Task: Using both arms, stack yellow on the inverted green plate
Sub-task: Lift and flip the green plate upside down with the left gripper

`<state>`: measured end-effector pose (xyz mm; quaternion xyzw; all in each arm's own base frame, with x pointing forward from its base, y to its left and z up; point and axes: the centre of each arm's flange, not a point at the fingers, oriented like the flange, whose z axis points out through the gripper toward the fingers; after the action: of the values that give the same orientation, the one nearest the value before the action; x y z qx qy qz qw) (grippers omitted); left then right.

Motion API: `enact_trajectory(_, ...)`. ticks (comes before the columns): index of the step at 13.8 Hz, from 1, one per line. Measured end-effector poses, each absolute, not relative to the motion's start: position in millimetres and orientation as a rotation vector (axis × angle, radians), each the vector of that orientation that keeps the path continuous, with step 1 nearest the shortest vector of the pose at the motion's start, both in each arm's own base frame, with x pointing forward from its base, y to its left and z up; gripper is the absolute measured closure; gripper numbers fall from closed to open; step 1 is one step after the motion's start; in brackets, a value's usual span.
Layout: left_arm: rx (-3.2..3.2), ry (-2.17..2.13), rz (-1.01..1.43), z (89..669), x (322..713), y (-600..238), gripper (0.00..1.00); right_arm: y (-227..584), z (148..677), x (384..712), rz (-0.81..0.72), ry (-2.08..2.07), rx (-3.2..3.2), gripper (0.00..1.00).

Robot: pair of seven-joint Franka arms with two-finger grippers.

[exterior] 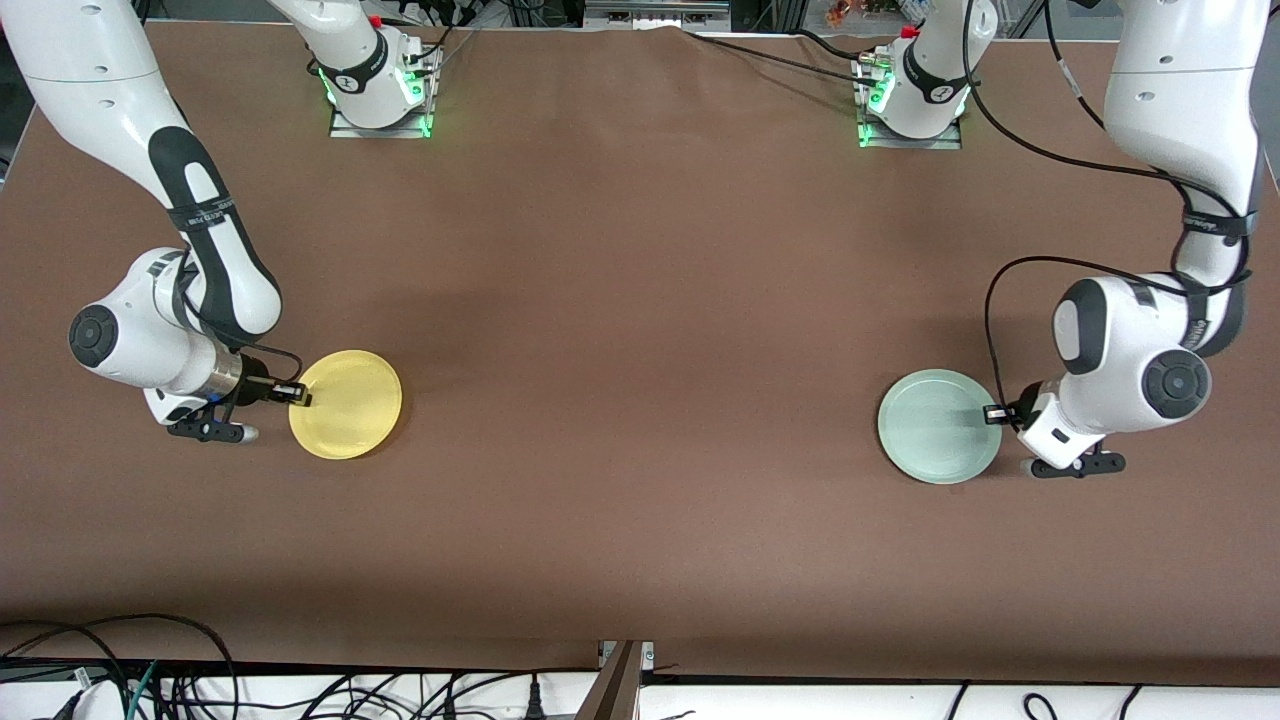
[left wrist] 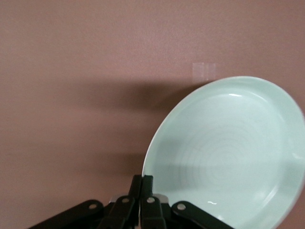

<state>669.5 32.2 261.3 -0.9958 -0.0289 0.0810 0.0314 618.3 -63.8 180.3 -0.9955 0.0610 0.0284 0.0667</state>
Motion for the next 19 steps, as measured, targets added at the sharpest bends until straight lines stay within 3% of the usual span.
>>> enact_trajectory(1, -3.025, -0.028, 0.256, 283.2, 678.3, 21.8, 0.97, -63.3, 185.2, 619.3, 0.097, 0.179, -2.996, 0.96)
enact_trajectory(5, -2.809, 0.249, 0.156, 345.6, 700.0, -51.3, 0.97, -59.7, 198.7, 621.2, 0.122, 0.167, -2.982, 0.96)
enact_trajectory(12, -2.562, 0.569, -0.062, 429.6, 688.5, -214.2, 0.97, -56.4, 256.9, 657.0, 0.106, 0.115, -2.958, 0.97)
enact_trajectory(15, -2.405, 0.64, -0.163, 427.9, 661.7, -295.8, 0.97, -68.8, 306.7, 671.8, 0.15, 0.072, -2.933, 0.97)
enact_trajectory(19, -2.171, 0.726, -0.295, 373.3, 615.7, -402.3, 0.97, -80.7, 381.8, 679.4, 0.195, 0.005, -2.901, 0.97)
